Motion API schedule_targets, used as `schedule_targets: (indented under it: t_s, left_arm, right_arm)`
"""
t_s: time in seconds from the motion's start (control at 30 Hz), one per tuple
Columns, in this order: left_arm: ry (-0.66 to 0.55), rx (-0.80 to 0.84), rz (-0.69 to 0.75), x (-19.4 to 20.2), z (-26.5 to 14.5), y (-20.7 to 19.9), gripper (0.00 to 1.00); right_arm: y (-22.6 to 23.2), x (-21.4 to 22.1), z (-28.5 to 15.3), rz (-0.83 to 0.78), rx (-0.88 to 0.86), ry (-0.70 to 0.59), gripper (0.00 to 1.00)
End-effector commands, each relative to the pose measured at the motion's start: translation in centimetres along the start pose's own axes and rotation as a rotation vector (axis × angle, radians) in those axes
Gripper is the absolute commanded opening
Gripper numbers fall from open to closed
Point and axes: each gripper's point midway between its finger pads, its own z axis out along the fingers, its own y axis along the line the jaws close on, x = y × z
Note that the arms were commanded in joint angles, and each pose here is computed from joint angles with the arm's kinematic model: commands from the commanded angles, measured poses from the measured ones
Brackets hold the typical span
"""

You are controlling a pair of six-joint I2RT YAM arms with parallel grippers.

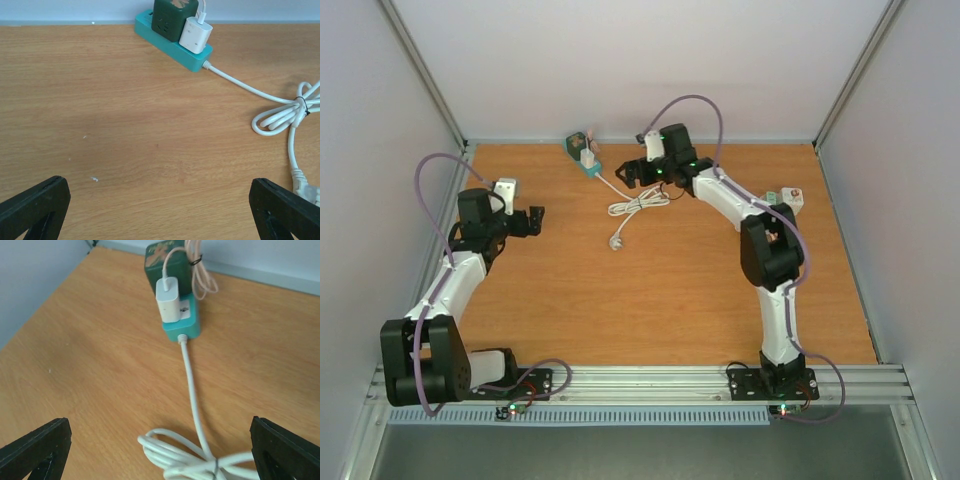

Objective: Pull the plug off the socket

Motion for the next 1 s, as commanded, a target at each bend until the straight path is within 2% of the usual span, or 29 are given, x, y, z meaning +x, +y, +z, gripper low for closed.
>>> schedule_targets:
  t_s: [0.0,0.37,0.67,0.97]
  left_arm:
    - [-0.004,0.037,0.04,-0.3,-0.2,-0.9,1.0]
    - [0.009,0.064,0.054,0.0,-0.1,-1.3,1.0]
    - [0.017,0.066,0.052,0.2,0.1,-1.2,1.0]
    - [0.023,0.059,0.053,0.2,0.1,-1.1,1.0]
  right_arm:
    - [0.9,1.8,3.3,-0.035,0.032,0.105,0.99]
    - [-0.7,6.0,9.7,-0.037,0.103,0.273,0.98]
    - [-2.3,9.9,11.2,-0.035,0.163,0.364,0.98]
    - [-1.8,12.3,11.7,-0.04,0.163,0.431,0.92]
